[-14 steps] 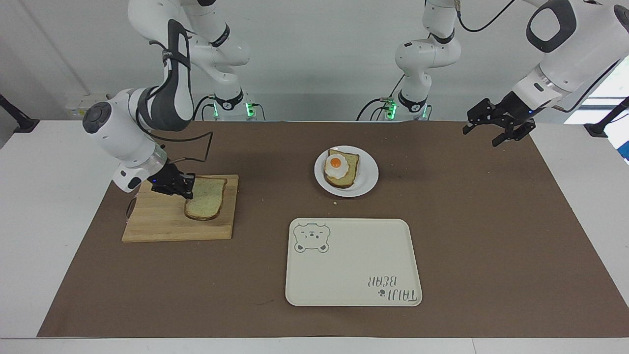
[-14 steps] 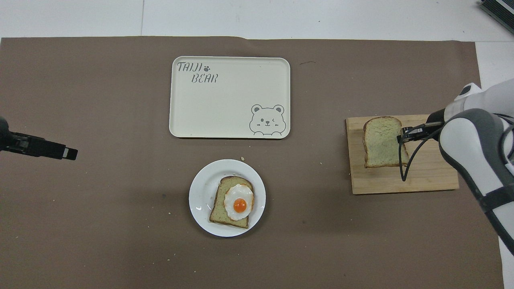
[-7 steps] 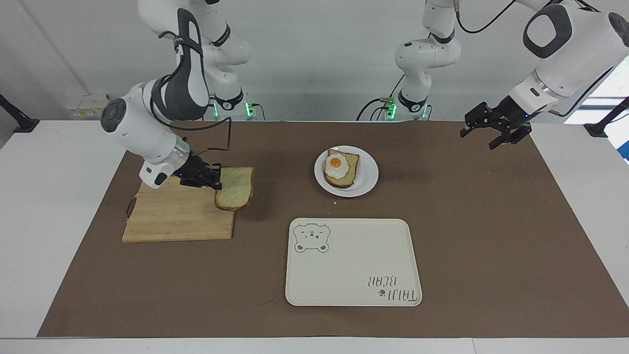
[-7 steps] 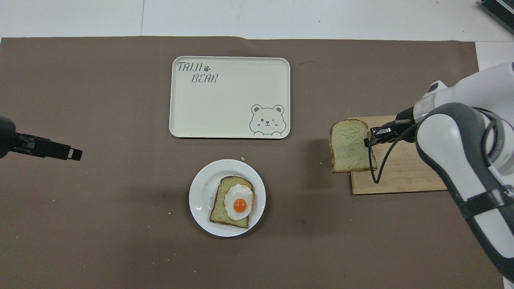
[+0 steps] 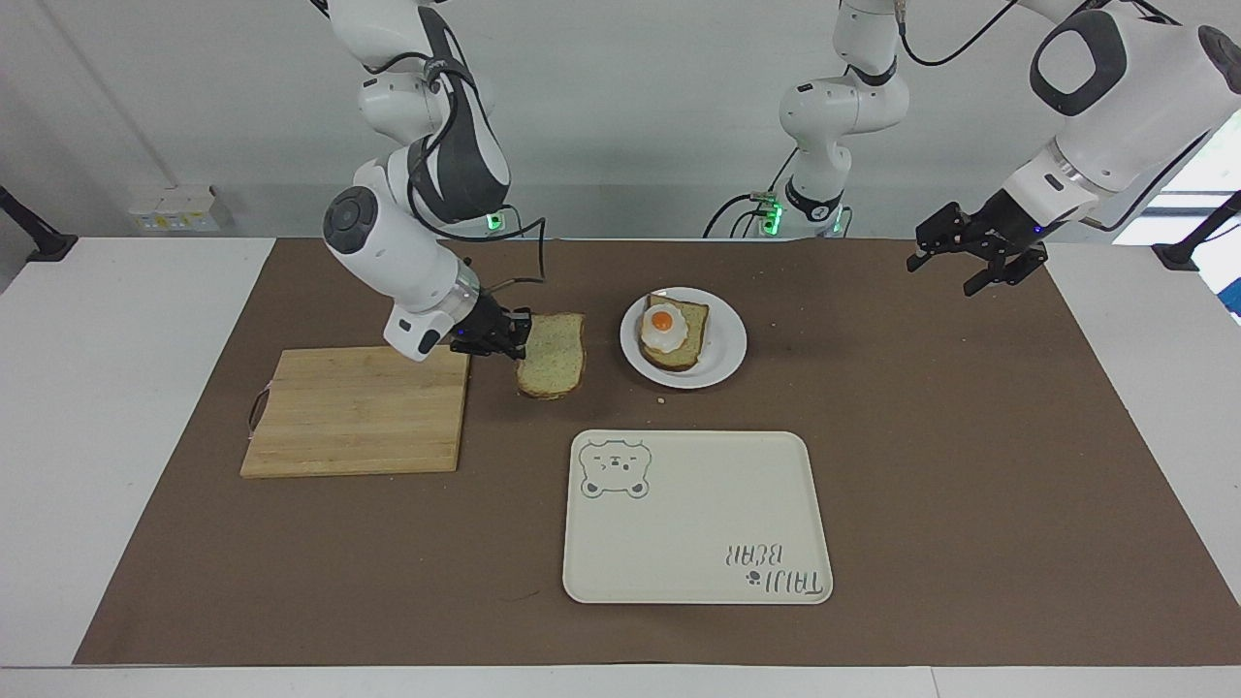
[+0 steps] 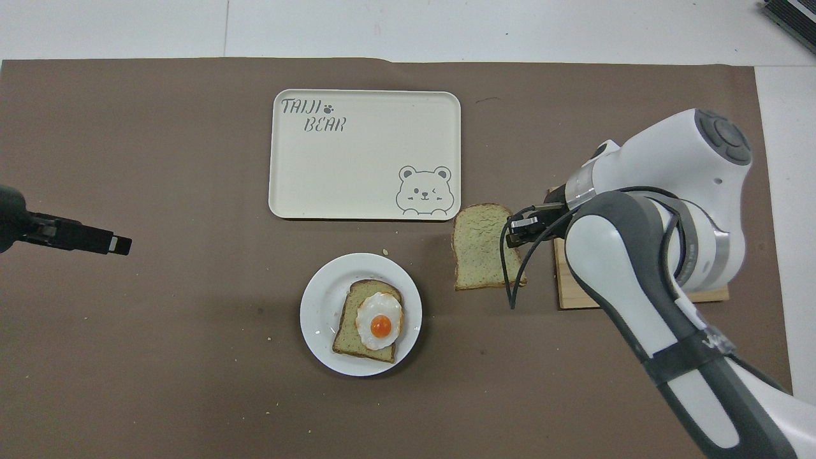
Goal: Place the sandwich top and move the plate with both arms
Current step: 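Lift the bread slice and carry it over the egg toast, then lower the bread slice onto the egg and open the right gripper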
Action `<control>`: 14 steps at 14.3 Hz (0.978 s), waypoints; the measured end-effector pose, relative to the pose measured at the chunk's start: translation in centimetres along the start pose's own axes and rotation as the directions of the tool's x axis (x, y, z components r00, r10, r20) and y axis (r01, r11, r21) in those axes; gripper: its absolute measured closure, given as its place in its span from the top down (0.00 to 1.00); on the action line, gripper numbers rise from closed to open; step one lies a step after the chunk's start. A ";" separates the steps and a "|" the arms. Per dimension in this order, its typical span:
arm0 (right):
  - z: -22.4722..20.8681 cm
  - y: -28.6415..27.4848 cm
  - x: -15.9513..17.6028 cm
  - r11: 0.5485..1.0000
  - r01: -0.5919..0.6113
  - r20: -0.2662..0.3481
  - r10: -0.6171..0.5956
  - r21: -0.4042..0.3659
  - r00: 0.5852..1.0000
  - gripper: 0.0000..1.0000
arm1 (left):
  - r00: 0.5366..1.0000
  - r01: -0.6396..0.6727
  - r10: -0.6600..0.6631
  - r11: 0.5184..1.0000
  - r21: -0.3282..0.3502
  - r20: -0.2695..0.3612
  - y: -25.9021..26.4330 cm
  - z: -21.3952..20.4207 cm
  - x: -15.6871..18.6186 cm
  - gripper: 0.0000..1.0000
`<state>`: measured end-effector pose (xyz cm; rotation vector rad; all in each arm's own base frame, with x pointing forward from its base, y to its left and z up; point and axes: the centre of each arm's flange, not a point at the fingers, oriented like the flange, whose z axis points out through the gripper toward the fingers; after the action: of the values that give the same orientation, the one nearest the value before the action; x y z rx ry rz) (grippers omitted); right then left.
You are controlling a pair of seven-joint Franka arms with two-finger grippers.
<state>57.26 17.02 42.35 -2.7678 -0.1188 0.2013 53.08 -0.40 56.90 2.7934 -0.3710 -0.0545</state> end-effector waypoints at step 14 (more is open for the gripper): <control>11.5 -15.6 -4.7 0.999 0.042 -0.005 -0.042 -0.006 0.999 0.05 | 1.000 -0.030 0.030 1.000 -0.002 -0.004 -2.0 0.6 -0.5 1.00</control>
<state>50.00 35.02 37.87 -2.7685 -0.1766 0.1831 53.03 1.39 55.67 2.7846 -0.4114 -0.0429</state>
